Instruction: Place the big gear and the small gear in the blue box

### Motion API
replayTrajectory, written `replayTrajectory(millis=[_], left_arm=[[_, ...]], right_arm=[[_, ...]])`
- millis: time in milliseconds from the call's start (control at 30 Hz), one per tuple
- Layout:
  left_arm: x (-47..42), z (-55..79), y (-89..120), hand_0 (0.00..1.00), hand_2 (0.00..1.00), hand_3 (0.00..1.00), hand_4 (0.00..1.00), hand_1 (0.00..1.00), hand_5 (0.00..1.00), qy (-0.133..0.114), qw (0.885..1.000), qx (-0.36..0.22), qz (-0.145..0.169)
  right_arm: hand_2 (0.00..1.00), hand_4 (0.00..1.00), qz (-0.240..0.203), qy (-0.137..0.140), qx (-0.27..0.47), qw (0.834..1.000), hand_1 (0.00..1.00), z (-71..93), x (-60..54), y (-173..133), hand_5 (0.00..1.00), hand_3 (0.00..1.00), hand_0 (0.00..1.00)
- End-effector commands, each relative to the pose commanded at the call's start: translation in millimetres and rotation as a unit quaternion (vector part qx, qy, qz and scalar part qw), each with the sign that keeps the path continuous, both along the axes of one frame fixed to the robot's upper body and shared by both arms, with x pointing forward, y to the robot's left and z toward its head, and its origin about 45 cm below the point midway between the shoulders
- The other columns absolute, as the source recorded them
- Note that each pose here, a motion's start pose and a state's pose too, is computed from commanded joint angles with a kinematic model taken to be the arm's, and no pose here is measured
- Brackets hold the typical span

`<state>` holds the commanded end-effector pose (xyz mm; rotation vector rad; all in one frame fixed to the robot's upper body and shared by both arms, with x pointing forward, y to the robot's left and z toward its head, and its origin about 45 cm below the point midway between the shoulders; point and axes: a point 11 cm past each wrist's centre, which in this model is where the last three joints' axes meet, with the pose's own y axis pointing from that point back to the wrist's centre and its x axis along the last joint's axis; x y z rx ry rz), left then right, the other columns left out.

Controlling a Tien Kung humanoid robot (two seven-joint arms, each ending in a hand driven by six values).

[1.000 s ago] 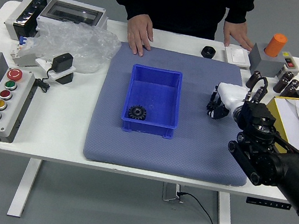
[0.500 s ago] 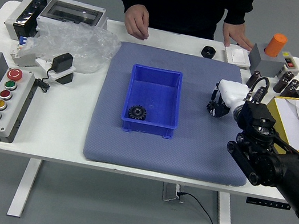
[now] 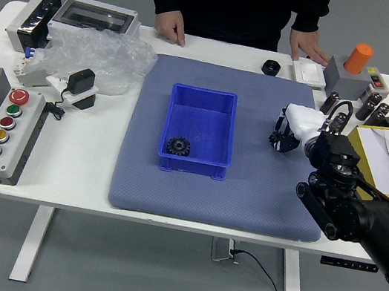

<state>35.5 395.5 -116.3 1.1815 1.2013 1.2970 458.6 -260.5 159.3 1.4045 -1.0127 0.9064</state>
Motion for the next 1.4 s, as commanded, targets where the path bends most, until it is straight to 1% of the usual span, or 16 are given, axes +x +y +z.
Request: replayTrajectory(millis=[500,833,1167,1400], left_arm=[[-0.5,0.7,2.6,0.847,0.824,0.859,0.74,0.818,0.295,0.0,1.0,0.002,0.0],[-0.7,1.2,4.6,0.847,0.824,0.859,0.739,0.818,0.293,0.0,1.0,0.004,0.001],[-0.2,1.7,6.0,0.847,0.824,0.859,0.74,0.818,0.294,-0.001,1.0,0.005,0.002],[-0.5,1.9,7.0,0.847,0.824,0.86,0.738,0.818,0.294,-0.001,1.0,0.006,0.003]], right_arm=[[0.372,0.722,-0.004,-0.013,-0.003,1.0,0.366,17.2,2.8,-3.4,0.05,0.395,0.442],[0.375,0.729,0.01,-0.036,-0.007,0.999,0.37,37.5,3.9,5.0,0.048,0.401,0.444],[0.375,0.728,0.04,-0.07,-0.004,0.997,0.368,64.3,1.7,27.0,0.048,0.401,0.442],[0.374,0.728,0.076,-0.096,0.007,0.993,0.368,85.2,-4.6,56.7,0.048,0.401,0.44]])
